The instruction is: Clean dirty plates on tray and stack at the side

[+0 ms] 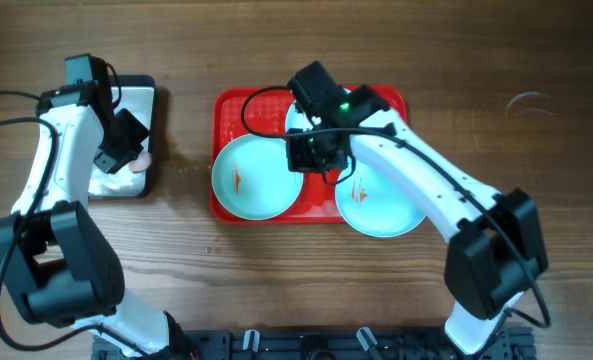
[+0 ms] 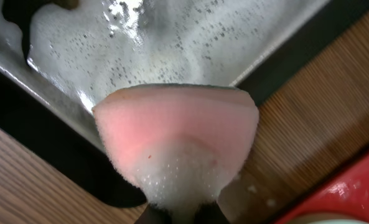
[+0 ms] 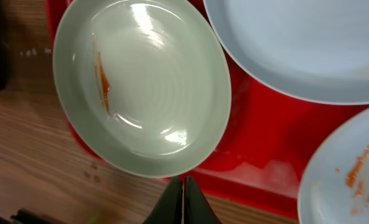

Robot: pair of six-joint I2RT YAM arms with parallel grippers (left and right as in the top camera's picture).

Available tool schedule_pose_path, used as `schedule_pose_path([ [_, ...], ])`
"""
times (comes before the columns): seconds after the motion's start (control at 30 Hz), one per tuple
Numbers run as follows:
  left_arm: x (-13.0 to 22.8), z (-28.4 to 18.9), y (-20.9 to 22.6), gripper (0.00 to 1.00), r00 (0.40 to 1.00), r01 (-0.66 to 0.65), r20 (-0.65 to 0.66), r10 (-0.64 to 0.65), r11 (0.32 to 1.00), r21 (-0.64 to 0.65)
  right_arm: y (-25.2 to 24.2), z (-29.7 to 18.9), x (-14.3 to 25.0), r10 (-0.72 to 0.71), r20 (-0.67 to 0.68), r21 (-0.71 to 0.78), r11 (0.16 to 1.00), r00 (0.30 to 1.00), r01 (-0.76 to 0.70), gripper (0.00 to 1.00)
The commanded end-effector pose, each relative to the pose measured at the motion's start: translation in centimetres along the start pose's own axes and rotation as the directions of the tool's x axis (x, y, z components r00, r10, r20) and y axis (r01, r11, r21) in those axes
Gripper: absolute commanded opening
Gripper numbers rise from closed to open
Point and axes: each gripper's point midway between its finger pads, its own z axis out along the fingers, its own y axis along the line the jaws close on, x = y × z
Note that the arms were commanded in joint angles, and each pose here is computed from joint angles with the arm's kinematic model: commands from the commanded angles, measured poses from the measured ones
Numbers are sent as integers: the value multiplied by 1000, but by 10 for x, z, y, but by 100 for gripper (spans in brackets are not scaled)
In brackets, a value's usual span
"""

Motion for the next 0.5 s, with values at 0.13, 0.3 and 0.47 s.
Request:
schedule_pose_path([
  [0.13,16,-30,-28,4,993,-110,-11,114,978,177,-20,53,13,118,-14,12,993,993,-117,4],
  [0.3,35,-46,-55,4,976,-217,23,217,953,213,-30,64,16,122,-1,35,992,993,-122,43],
  [0.47,62,-54,-85,4,954,-292,15,300,913,285,-45,84,15,155,1,96,983,988,-154,28],
])
